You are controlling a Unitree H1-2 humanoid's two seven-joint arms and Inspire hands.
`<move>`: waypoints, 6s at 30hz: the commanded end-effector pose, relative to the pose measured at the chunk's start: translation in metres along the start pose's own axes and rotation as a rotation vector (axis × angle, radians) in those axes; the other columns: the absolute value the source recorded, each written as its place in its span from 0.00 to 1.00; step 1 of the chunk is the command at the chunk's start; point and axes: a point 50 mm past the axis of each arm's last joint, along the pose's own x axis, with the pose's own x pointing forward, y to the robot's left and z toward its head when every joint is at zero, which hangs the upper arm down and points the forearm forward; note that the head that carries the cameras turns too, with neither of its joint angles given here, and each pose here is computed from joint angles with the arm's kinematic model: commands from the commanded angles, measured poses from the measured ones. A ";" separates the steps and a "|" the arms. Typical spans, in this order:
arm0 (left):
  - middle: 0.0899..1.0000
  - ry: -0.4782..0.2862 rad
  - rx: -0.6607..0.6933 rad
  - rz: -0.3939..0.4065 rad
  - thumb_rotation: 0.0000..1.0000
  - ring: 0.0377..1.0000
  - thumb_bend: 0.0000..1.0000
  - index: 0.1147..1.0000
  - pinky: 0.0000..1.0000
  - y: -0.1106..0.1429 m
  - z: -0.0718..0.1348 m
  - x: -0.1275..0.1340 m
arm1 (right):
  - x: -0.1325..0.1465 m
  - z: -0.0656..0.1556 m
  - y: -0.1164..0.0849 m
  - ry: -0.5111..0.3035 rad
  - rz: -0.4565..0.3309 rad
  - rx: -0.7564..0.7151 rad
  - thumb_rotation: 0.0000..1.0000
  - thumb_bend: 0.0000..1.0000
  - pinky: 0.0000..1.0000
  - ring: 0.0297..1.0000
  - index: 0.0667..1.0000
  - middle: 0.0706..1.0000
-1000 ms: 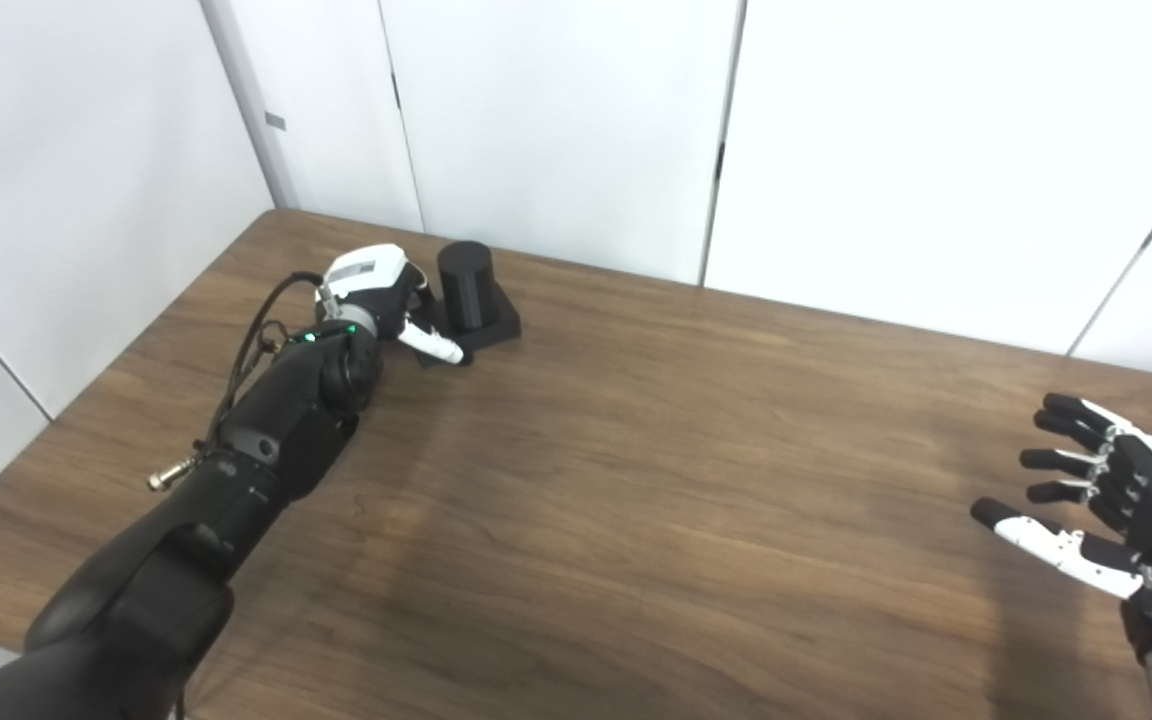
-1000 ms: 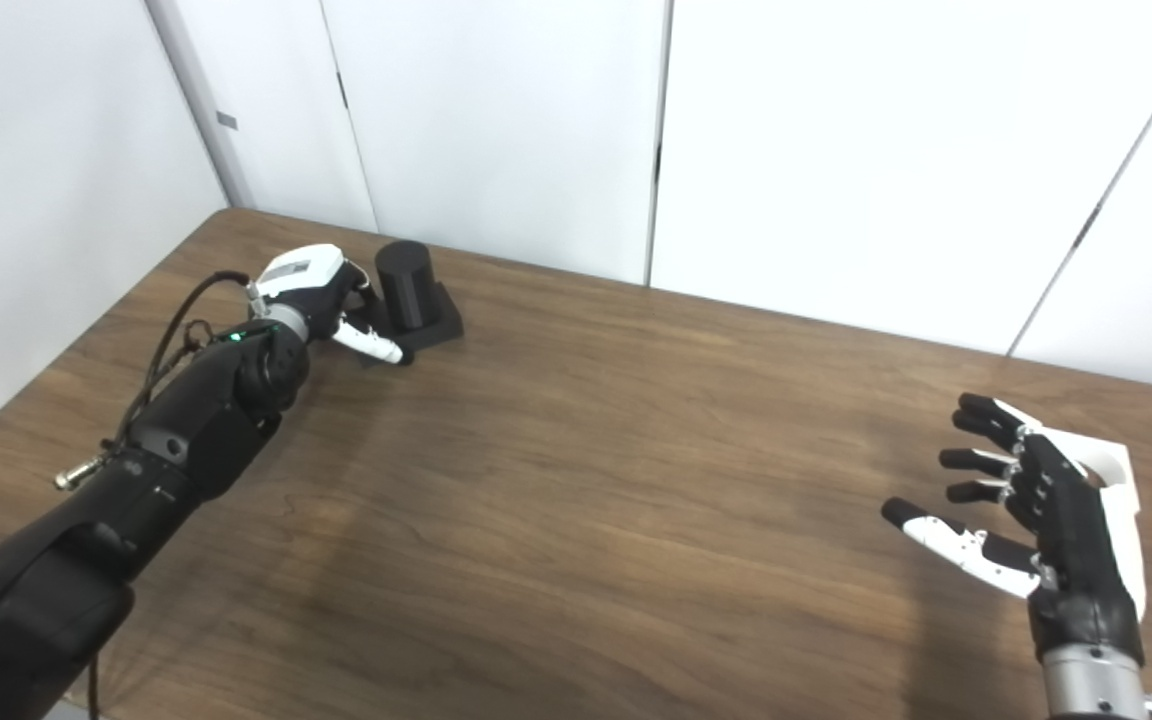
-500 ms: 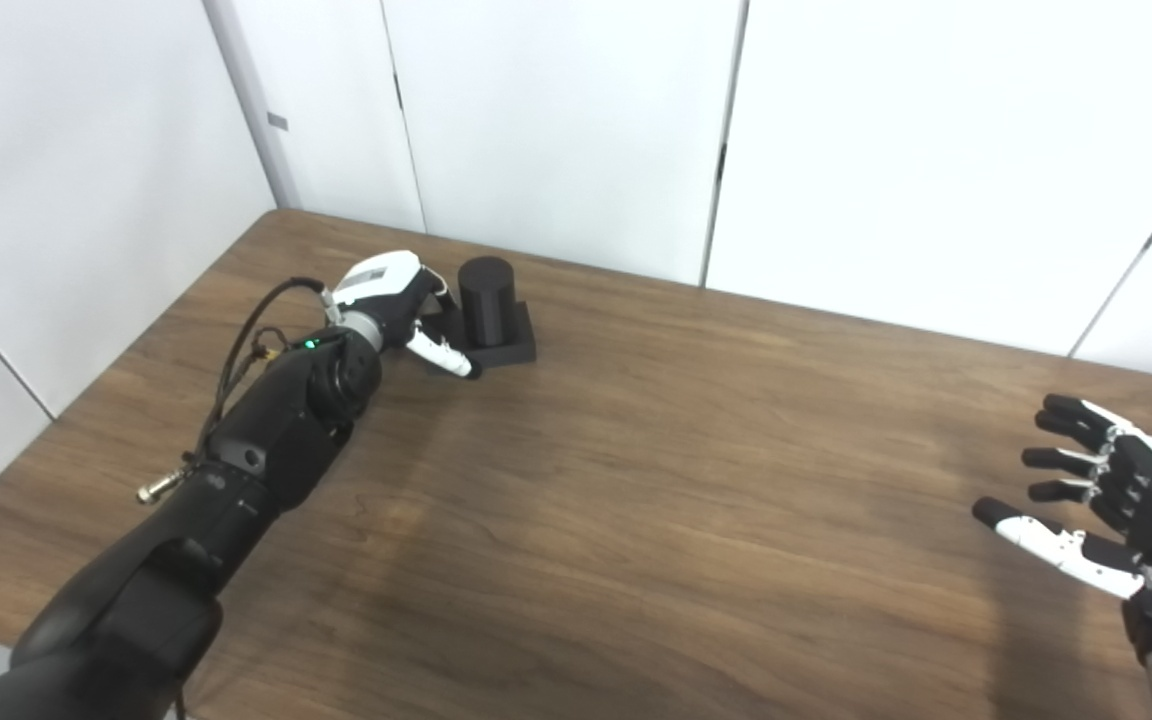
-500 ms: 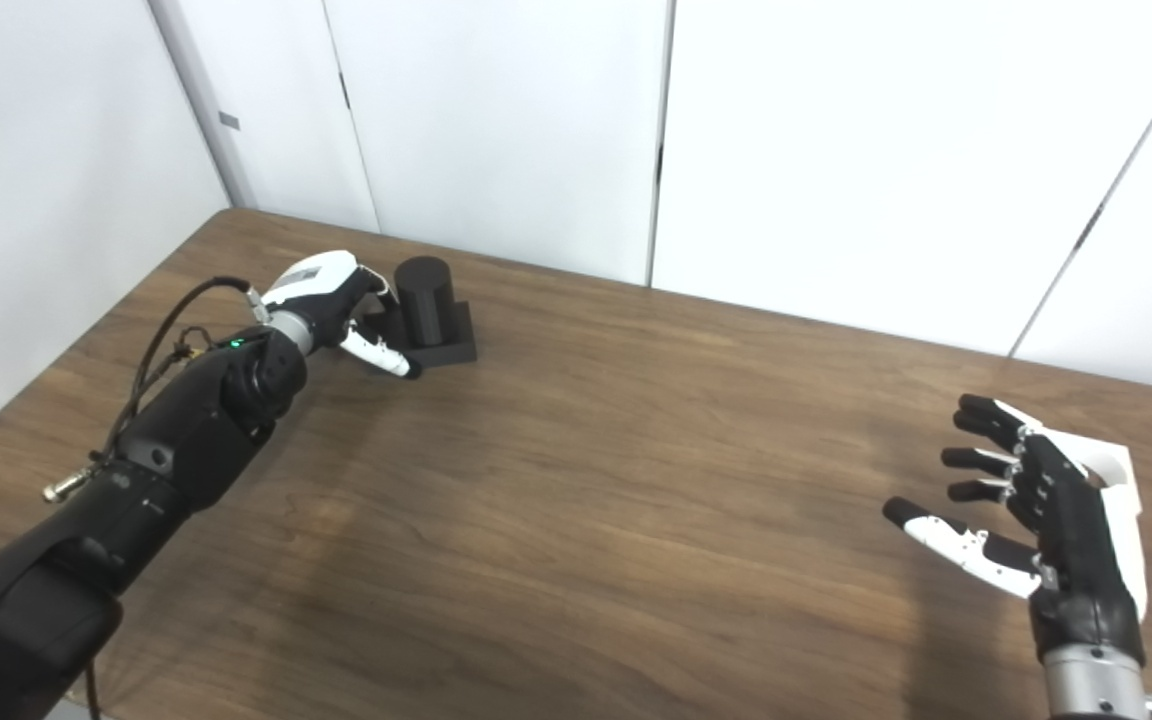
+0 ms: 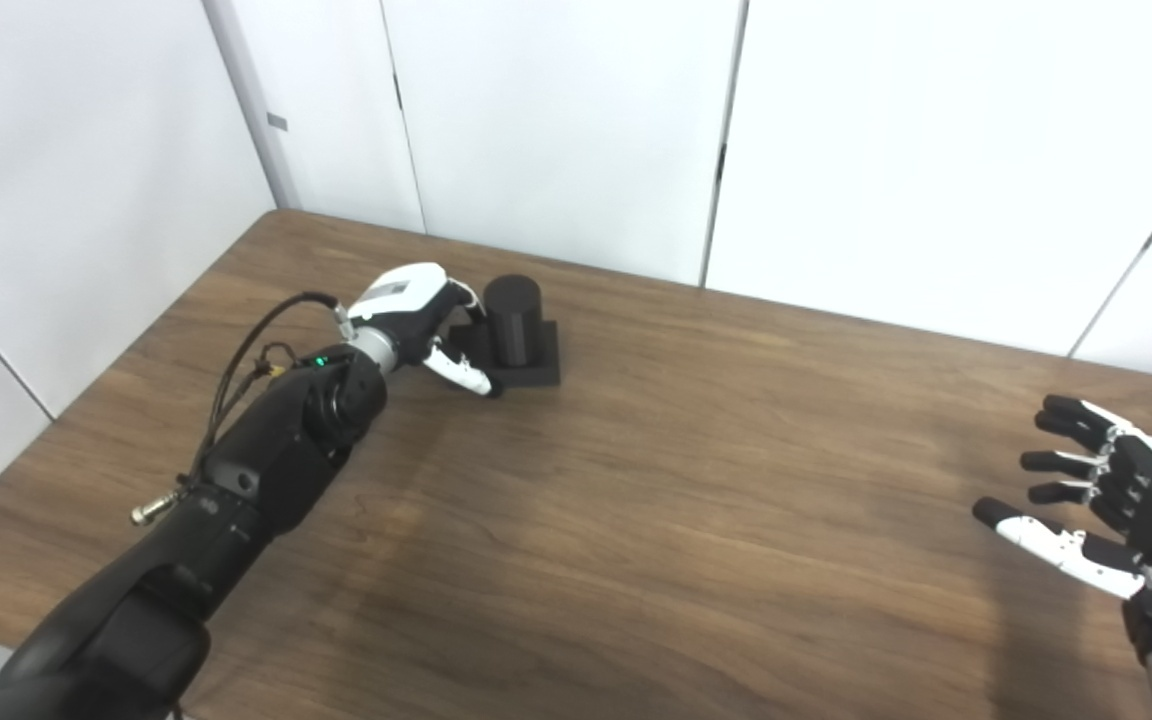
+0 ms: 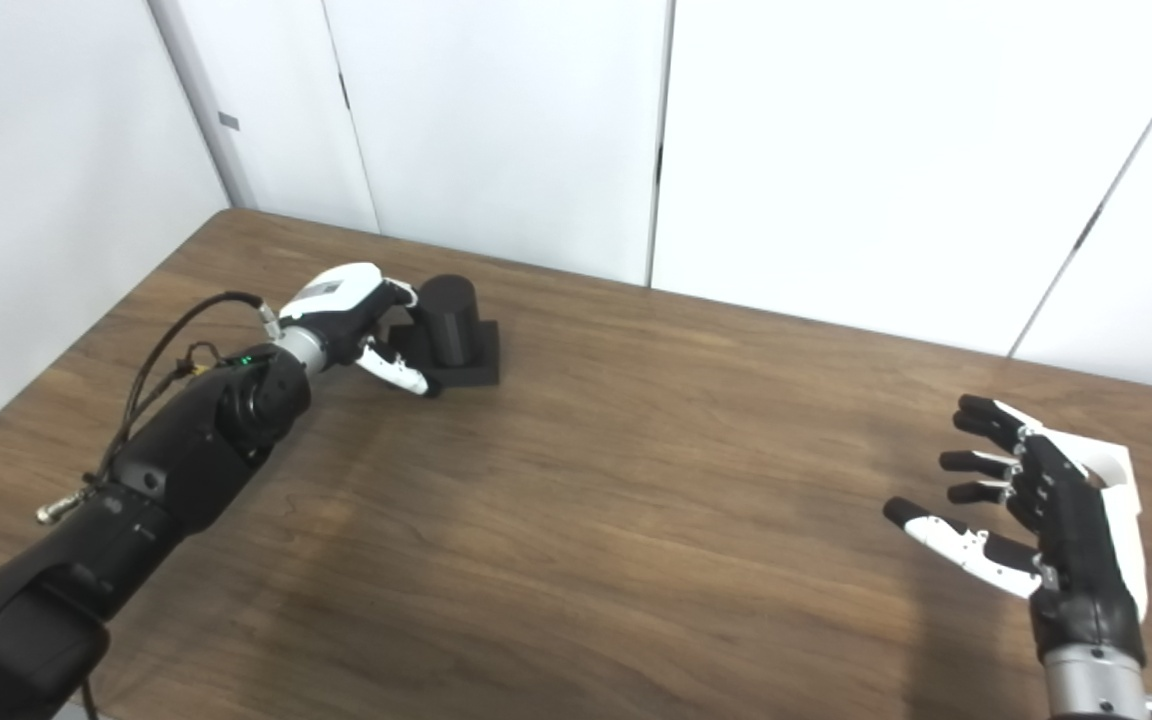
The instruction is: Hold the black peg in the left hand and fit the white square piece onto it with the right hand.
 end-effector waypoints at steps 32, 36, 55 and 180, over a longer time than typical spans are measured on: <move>0.90 -0.548 0.058 -0.214 0.06 0.94 0.52 0.42 0.79 -0.083 0.119 -0.040 | 0.009 0.020 -0.003 -0.111 -0.026 -0.010 0.00 0.62 0.49 0.61 0.73 0.73; 0.89 -0.595 0.058 -0.234 0.06 0.94 0.52 0.42 0.77 -0.091 0.131 -0.043 | 0.009 0.019 -0.003 -0.113 -0.027 -0.011 0.00 0.62 0.49 0.61 0.73 0.73; 0.91 -0.676 0.123 -0.361 0.06 0.94 0.52 0.42 0.76 -0.126 0.157 -0.058 | 0.007 0.020 -0.004 -0.127 -0.016 -0.017 0.00 0.60 0.49 0.62 0.73 0.73; 0.87 -0.695 0.247 -0.370 0.06 0.89 0.52 0.42 0.79 -0.116 0.100 -0.071 | 0.204 0.016 -0.108 0.313 0.486 -1.185 0.12 0.83 0.78 0.90 0.87 0.93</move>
